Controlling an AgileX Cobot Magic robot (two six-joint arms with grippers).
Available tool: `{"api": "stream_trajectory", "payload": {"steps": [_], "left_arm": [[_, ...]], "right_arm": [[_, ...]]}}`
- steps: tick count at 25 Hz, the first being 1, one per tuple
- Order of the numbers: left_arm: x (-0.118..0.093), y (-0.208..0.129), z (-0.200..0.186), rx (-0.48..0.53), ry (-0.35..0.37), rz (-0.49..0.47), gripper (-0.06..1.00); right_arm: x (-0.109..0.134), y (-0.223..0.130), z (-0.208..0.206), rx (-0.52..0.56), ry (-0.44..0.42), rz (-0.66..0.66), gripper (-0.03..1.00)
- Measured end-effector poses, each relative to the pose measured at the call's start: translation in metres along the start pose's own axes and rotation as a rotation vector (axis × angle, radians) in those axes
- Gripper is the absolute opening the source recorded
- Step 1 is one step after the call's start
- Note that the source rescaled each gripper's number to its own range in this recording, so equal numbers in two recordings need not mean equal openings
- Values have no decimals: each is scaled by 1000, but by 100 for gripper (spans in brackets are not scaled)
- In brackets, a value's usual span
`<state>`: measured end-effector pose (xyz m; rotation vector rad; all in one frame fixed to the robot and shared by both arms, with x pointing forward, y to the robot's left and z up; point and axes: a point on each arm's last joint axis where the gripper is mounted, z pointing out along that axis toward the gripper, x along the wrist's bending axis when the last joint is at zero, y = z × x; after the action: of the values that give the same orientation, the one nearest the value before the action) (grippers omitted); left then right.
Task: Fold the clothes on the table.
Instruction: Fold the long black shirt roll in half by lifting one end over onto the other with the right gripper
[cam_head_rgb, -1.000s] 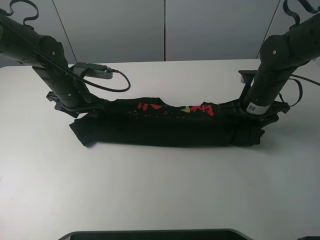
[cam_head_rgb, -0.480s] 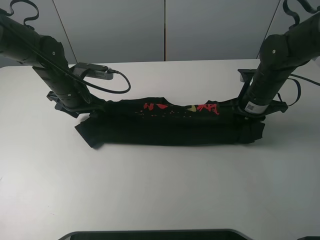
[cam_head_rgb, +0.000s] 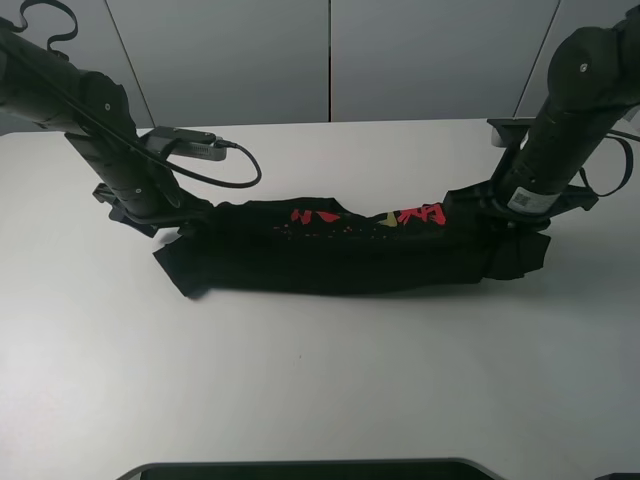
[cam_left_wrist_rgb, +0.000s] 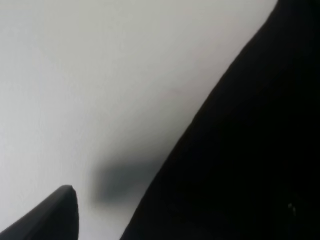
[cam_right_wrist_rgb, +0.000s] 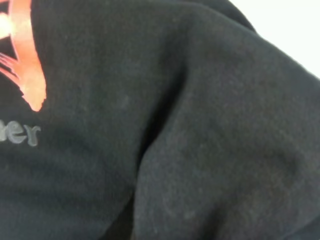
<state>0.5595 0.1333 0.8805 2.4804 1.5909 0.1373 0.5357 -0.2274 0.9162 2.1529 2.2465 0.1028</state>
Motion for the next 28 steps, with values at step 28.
{"api": "stream_trajectory", "payload": {"steps": [28], "left_arm": [[0,0,0,2,-5,-3,99]], "right_arm": [[127,3,-60,-95,710,-149,21]]}}
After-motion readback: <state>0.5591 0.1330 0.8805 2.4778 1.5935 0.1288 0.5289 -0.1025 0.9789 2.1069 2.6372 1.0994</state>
